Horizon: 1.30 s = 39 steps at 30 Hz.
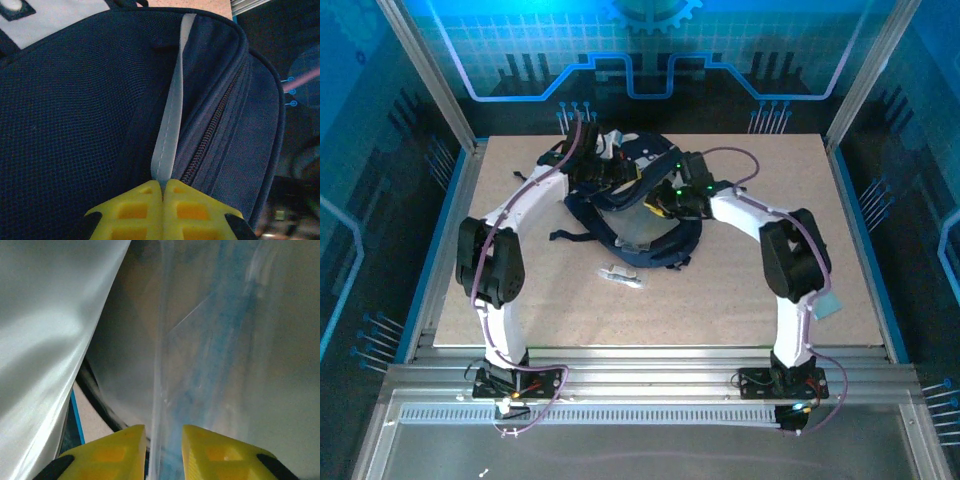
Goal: Pack books, pencil case, and school supplies into a backpack
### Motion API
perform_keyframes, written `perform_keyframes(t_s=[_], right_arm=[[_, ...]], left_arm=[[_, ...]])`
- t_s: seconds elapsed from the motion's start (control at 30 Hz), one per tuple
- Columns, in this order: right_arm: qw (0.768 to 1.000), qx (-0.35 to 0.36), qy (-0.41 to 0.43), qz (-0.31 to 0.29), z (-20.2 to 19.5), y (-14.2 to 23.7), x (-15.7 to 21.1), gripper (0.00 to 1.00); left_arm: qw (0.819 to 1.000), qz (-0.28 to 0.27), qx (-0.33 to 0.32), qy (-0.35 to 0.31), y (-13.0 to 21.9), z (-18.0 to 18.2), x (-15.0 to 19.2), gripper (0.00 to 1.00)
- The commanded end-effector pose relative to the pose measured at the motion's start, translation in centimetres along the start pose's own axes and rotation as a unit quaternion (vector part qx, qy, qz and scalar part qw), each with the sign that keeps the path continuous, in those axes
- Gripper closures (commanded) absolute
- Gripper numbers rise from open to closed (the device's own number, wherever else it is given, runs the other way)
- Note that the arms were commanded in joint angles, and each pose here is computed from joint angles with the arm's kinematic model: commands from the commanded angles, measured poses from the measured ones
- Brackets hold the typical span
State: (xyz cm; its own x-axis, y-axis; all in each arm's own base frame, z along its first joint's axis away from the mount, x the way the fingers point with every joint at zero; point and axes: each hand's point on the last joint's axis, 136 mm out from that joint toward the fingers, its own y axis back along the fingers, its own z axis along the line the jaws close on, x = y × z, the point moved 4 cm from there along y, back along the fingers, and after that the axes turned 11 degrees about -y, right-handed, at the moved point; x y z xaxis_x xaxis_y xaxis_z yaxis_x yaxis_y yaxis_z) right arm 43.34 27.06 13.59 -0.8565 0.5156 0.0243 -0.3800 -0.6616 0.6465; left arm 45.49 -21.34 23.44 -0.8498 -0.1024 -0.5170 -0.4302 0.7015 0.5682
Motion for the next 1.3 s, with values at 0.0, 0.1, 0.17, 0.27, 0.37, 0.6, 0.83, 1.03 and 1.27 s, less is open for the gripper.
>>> perform_keyframes(t_s=[0.0,0.1,0.17,0.27,0.37,0.6,0.83,1.03,1.27], right_arm=[[0.998,-0.017,-0.045,-0.038,1.7,-2.3,-0.9,0.74],[0.997,-0.021,-0.051,-0.044,2.2,-3.7,-1.2,0.74],[0.998,-0.018,-0.033,-0.052,2.9,-3.4,-1.0,0.73],[0.997,0.001,-0.001,-0.071,2.9,-1.6,-0.7,0.69],[0.996,0.013,0.022,-0.088,2.2,1.1,-0.3,0.64],[0.994,0.055,0.069,-0.07,-0.8,5.7,1.7,0.53],[0.997,0.04,0.064,-0.029,-3.0,3.8,3.1,0.53],[0.998,0.032,0.059,-0.005,-3.1,0.0,3.2,0.54],[0.999,-0.02,0.044,0.006,-2.0,-1.8,2.6,0.78]], left_arm=[[0.995,-0.05,0.077,-0.041,3.4,-6.2,-2.6,1.0],[0.995,-0.055,0.077,-0.041,3.8,-6.5,-2.8,1.0],[0.995,-0.059,0.073,-0.041,3.9,-6.5,-2.9,1.0],[0.995,-0.065,0.061,-0.042,4.0,-6.1,-2.9,1.0],[0.995,-0.071,0.053,-0.039,3.8,-5.6,-2.9,1.0],[0.996,-0.067,0.055,-0.033,3.5,-5.1,-2.4,1.0],[0.995,-0.066,0.064,-0.029,3.4,-5.2,-2.2,1.0],[0.996,-0.064,0.064,-0.029,3.5,-5.3,-2.2,1.0],[0.996,-0.06,0.062,-0.026,3.5,-5.1,-1.9,1.0]])
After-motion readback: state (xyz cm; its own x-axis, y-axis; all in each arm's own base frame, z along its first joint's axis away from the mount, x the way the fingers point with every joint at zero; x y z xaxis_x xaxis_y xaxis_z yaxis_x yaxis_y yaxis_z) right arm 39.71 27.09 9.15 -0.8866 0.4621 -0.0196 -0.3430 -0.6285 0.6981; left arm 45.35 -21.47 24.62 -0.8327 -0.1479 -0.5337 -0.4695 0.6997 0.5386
